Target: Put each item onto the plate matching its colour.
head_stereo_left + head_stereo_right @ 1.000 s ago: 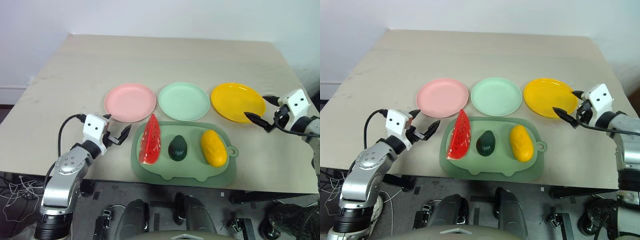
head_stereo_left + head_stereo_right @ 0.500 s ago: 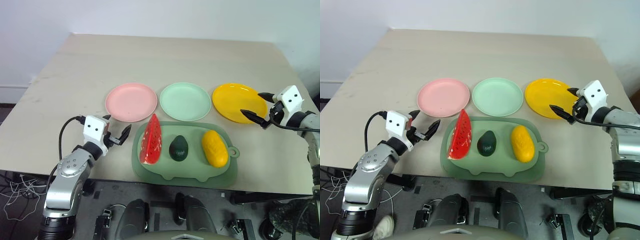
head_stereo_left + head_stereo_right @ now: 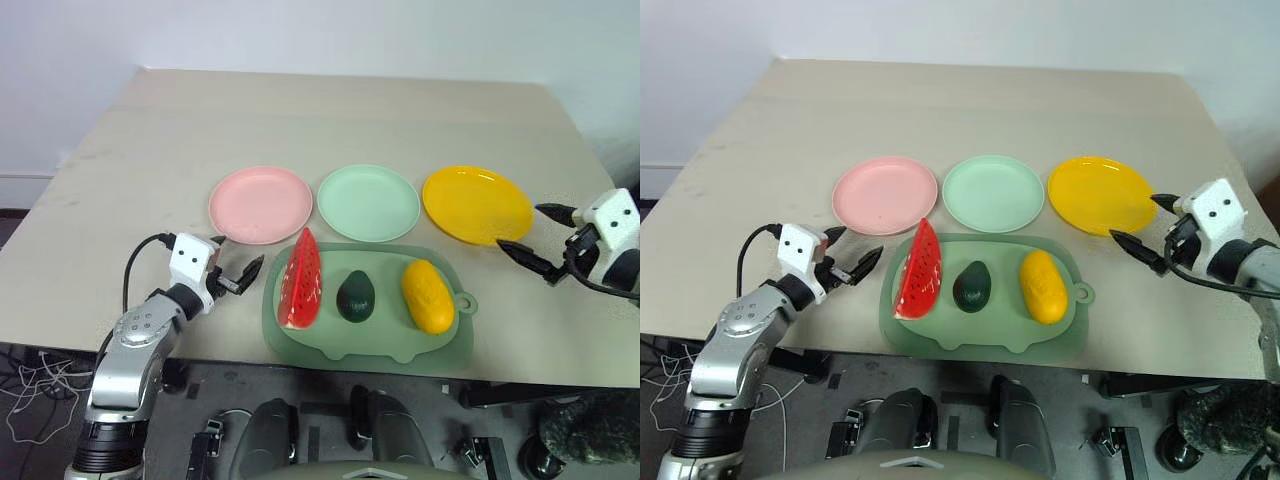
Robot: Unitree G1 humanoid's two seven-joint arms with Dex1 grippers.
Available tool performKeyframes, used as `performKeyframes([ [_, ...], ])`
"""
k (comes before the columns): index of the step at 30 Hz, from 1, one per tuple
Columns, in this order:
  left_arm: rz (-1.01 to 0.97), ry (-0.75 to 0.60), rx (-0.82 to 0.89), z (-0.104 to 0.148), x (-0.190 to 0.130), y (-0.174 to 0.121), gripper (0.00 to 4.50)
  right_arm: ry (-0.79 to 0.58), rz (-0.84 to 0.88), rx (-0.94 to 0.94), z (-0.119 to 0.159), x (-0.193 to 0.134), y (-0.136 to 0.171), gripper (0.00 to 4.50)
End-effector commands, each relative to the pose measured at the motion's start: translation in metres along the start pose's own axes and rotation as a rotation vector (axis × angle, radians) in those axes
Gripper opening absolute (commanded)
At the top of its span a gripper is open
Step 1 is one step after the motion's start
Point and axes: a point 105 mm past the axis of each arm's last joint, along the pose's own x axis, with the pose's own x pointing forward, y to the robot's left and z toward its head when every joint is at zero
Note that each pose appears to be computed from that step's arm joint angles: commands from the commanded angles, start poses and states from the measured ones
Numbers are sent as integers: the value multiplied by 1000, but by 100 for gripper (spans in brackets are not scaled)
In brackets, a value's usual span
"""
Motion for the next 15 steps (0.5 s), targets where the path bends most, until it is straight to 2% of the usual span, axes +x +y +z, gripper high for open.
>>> performKeyframes([
  [1, -6, -15, 27, 3, -8, 10, 445, -24, 46, 39, 22, -10, 21, 450],
  [6, -10, 1, 55, 2, -7, 20, 445, 55, 175, 194, 31, -18, 64, 450],
  [9, -21, -7, 51, 5, -5, 17, 445, 93, 162, 262, 35, -16, 69, 450],
  [11, -35, -5, 58, 4, -4, 12, 445, 162, 166, 312, 29, -13, 75, 450],
  [13, -37, -3, 64, 4, -4, 11, 445, 240, 168, 281, 25, -10, 80, 450],
  [15, -31, -7, 61, 5, -6, 9, 445, 254, 210, 330, 23, -5, 88, 450],
])
